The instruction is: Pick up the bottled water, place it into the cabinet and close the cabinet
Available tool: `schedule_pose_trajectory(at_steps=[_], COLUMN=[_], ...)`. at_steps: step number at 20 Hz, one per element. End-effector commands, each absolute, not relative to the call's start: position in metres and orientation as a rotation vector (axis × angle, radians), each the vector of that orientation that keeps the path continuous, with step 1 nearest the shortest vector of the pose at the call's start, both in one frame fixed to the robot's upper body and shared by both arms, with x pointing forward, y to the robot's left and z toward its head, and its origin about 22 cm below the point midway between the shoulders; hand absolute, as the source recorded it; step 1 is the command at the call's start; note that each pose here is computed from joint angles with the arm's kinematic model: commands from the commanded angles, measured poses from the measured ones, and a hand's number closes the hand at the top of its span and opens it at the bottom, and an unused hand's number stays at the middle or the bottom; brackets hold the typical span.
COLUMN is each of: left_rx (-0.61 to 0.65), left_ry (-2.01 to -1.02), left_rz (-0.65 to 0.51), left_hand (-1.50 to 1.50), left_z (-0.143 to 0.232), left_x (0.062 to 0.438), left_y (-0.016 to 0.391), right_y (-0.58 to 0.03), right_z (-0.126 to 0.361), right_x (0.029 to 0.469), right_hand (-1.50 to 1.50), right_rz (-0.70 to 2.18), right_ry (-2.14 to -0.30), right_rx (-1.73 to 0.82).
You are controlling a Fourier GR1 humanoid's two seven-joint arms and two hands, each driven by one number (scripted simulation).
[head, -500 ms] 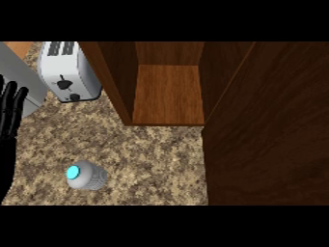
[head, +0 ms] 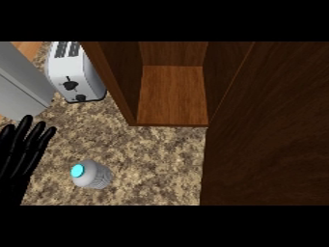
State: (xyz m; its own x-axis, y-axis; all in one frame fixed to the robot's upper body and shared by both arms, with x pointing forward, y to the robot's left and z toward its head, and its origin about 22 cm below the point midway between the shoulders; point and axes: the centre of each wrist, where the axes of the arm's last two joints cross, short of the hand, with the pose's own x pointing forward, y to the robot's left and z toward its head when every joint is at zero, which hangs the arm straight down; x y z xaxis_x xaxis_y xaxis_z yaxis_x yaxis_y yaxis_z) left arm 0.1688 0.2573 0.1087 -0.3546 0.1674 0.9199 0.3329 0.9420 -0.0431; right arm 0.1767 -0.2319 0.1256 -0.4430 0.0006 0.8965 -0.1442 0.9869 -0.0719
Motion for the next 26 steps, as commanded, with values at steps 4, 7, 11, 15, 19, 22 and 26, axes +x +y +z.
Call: schedule_pose_trajectory(at_steps=[4,7,11,15,19,22,26], left_rx=[-0.552,-0.559,-0.553,-0.531,-0.514,-0.483,-0.489], left_ry=[-1.824,-1.801,-1.777,-1.764,-1.759,-1.766,-1.771], left_rz=[-0.134,-0.145,-0.140,-0.124,-0.117,-0.132,-0.106], left_hand=[-1.50,-1.50,-1.50,-1.50,-1.50,-1.50,-1.50], left_z=[0.143,0.165,0.161,0.169,0.159,0.164,0.159], left_x=[0.110,0.101,0.097,0.089,0.087,0.082,0.085], left_y=[0.269,0.274,0.279,0.282,0.278,0.280,0.271], right_y=[-0.217,-0.216,-0.221,-0.214,-0.209,-0.213,-0.203], right_z=[0.153,0.167,0.176,0.174,0.186,0.187,0.190], right_x=[0.142,0.138,0.120,0.113,0.111,0.105,0.101], right_hand=[-1.50,-1.50,-1.50,-1.50,-1.50,-1.50,-1.50], right_rz=[0.204,0.195,0.190,0.192,0.176,0.185,0.151], right_ry=[-1.964,-1.978,-1.970,-1.968,-1.963,-1.959,-1.967], right_rx=[0.239,0.244,0.256,0.275,0.269,0.242,0.264])
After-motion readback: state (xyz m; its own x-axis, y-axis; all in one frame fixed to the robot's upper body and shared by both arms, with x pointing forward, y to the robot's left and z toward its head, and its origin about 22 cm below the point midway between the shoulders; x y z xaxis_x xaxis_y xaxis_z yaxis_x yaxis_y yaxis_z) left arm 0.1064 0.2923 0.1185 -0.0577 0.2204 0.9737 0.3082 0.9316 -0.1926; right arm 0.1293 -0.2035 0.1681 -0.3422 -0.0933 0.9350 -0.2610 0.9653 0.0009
